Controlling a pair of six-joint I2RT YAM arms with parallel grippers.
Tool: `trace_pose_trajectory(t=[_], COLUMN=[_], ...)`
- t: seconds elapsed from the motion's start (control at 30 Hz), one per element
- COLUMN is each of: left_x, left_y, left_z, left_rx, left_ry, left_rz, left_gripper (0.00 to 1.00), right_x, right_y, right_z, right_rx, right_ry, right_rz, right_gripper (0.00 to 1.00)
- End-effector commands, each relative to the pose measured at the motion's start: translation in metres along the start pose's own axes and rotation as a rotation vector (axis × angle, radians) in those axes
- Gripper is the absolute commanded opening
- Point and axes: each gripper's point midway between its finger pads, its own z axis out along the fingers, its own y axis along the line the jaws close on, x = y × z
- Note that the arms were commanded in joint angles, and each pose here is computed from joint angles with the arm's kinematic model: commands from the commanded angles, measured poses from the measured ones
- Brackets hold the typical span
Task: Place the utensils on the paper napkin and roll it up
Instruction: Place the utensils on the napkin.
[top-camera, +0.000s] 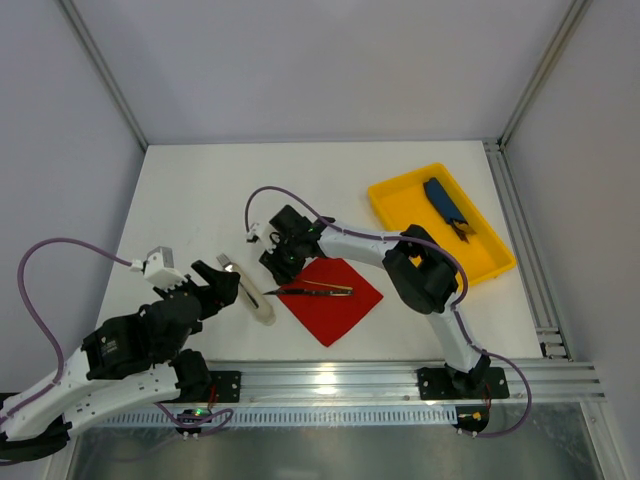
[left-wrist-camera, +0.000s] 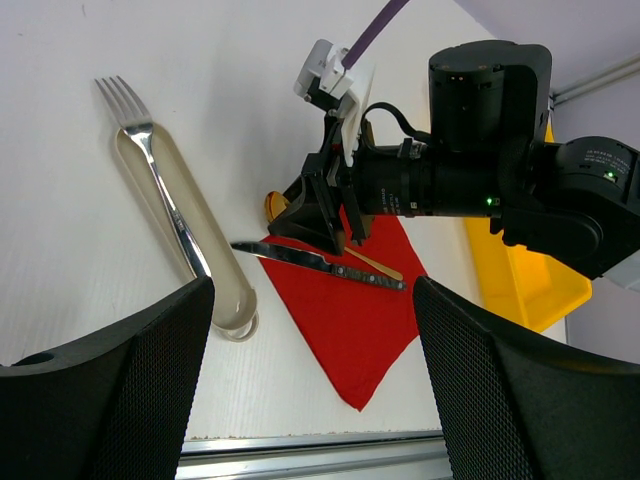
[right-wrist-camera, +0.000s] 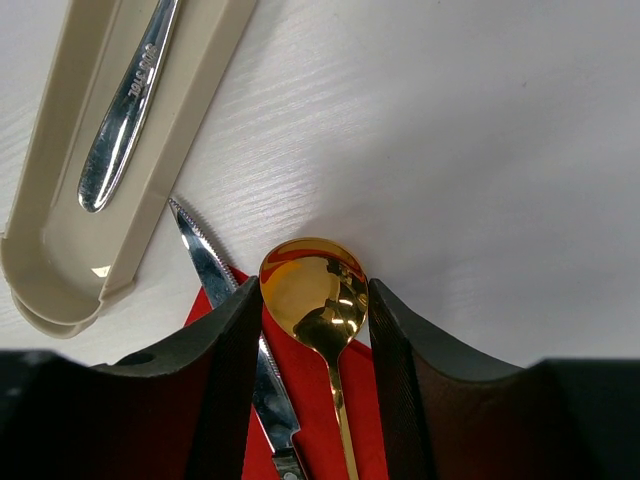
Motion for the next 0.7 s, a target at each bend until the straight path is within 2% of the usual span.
trace_pose_trajectory(t=[0.0,0.67], left_x=[-0.007,-0.004], left_y=[-0.002,-0.002], left_z=[-0.002,0.0], left_rx=[0.003,0.0], left_ry=[-0.019,-0.016], left_rz=[-0.023,-0.022], left_gripper=[0.82,0.82], right_x=[-0.014,-0.02], right_y=[0.003,0.021], right_z=[-0.012,-0.021], right_rx=[0.005,-0.007], right_ry=[-0.048,-0.086], right_rz=[-0.01,-0.055], right_gripper=[0.43,0.43])
